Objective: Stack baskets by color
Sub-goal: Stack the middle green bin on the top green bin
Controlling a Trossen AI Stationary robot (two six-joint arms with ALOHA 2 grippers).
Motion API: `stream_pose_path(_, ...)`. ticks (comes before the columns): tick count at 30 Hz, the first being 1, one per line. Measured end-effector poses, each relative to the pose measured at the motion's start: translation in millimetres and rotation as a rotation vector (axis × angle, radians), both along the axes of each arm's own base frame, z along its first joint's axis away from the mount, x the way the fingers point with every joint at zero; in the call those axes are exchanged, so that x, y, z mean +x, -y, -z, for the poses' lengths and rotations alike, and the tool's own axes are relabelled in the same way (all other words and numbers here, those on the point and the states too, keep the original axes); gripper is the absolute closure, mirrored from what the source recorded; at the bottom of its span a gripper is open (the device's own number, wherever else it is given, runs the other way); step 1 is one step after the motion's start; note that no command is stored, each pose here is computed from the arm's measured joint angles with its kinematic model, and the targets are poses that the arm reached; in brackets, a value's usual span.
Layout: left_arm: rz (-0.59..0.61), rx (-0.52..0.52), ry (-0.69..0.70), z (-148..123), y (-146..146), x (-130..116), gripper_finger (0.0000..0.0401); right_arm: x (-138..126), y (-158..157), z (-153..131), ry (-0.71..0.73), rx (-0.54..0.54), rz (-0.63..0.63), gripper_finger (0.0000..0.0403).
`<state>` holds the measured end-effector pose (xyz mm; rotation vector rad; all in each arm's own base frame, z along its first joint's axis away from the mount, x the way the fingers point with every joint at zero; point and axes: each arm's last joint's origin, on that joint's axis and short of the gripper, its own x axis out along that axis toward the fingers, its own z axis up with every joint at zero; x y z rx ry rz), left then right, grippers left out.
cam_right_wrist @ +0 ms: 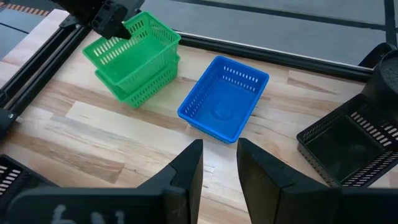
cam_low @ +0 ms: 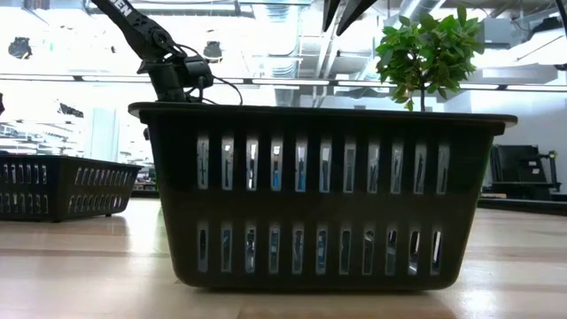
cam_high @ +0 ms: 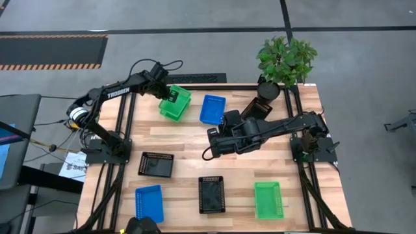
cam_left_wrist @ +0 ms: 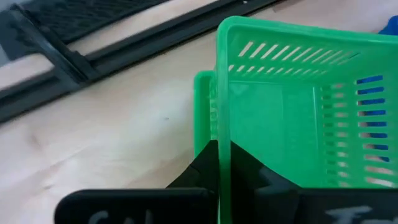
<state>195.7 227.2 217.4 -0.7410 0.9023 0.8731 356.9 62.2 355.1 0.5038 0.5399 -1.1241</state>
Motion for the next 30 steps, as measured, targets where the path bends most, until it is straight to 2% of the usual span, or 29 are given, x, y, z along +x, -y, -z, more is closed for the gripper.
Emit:
stream_pose_path(6, -0.01, -0.017, 0.028, 0.7, 0.3, 0.8, 0.0401, 0.0, 0.0, 0.0, 0.0, 0.0, 0.0, 0.0285)
stream_pose_path(13, -0.007, -0.05, -0.015, 22.5, 7.9, -6.2, 0.0401, -0.6, -0.1, 0.1, -0.007, -0.002, -0.001, 0.0285)
stream_pose_path(18, 0.006, -0.044, 0.037, 23.2, 6.8, -3.7, 0.0401, -1.0, 0.2, 0.3, -0.012, -0.003, -0.001, 0.0285)
stream_pose_path(26, 0.006, -0.021, 0.015, 23.3, 6.3, -4.1, 0.0401, -1.2, 0.6, 0.3, -0.016, -0.004, -0.001, 0.0285)
stream_pose_path(30, -0.017, -0.037, 0.022, 33.1, 9.5, -6.8, 0.0401, -1.2, 0.6, 0.3, -0.016, -0.004, -0.001, 0.0285)
